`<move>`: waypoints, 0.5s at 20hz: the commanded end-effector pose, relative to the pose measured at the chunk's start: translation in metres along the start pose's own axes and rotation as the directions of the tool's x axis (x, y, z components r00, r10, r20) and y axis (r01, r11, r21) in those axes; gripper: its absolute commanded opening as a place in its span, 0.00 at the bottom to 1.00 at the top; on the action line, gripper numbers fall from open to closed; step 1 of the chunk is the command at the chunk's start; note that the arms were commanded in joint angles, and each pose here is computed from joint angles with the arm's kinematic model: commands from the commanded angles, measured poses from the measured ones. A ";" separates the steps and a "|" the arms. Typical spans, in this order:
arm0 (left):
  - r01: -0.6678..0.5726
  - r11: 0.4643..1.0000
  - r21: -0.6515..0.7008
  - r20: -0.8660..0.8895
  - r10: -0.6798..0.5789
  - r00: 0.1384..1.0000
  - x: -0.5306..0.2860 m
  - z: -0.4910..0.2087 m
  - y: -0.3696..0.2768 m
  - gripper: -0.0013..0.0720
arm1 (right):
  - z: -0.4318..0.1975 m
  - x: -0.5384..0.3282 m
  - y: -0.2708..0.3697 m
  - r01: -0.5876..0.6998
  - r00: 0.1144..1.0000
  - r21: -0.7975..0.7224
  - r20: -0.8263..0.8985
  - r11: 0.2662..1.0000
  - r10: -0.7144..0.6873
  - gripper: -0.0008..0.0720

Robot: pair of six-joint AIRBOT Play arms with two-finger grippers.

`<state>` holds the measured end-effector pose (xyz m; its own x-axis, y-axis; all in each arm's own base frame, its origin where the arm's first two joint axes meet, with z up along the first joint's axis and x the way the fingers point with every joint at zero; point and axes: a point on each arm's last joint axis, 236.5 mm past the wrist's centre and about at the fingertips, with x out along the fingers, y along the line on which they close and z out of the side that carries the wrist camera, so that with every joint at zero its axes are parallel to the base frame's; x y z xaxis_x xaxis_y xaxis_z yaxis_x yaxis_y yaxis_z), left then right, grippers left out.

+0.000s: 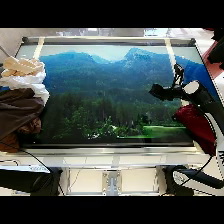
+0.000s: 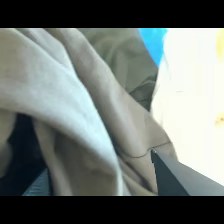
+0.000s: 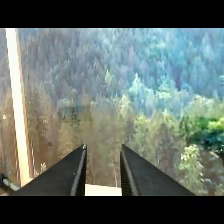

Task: Fold the shirts.

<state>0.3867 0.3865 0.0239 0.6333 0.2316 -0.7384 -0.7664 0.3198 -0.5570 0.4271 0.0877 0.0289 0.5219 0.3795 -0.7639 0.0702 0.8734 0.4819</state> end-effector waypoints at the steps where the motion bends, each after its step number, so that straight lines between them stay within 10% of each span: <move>1: 0.023 1.000 -0.009 -0.018 -0.024 1.000 0.009 -0.004 -0.001 0.93 | 0.008 0.000 0.000 0.001 0.999 0.001 0.034 1.000 -0.001 0.39; 6: -0.016 0.999 -0.028 -0.152 0.012 0.988 0.036 -0.037 0.022 0.84 | 0.010 0.000 0.000 0.002 0.999 0.001 0.045 1.000 -0.002 0.39; 7: -0.015 0.999 -0.028 -0.159 0.011 0.987 0.039 -0.040 0.021 0.62 | 0.011 0.000 0.000 0.002 0.999 0.001 0.045 1.000 -0.002 0.39; 8: -0.009 1.000 -0.024 -0.159 0.005 0.987 0.039 -0.040 0.019 0.15 | 0.011 0.000 0.000 0.002 0.999 0.001 0.045 1.000 -0.002 0.38; 10: 0.094 0.996 0.005 -0.172 -0.092 0.981 0.038 -0.044 -0.006 0.04 | 0.011 0.000 0.000 0.002 0.999 0.001 0.045 1.000 -0.002 0.39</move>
<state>0.3962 0.3665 -0.0219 0.6246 0.0978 -0.7748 -0.7590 0.3092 -0.5729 0.4354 0.0842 0.0330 0.5573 0.3646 -0.7460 0.0716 0.8740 0.4806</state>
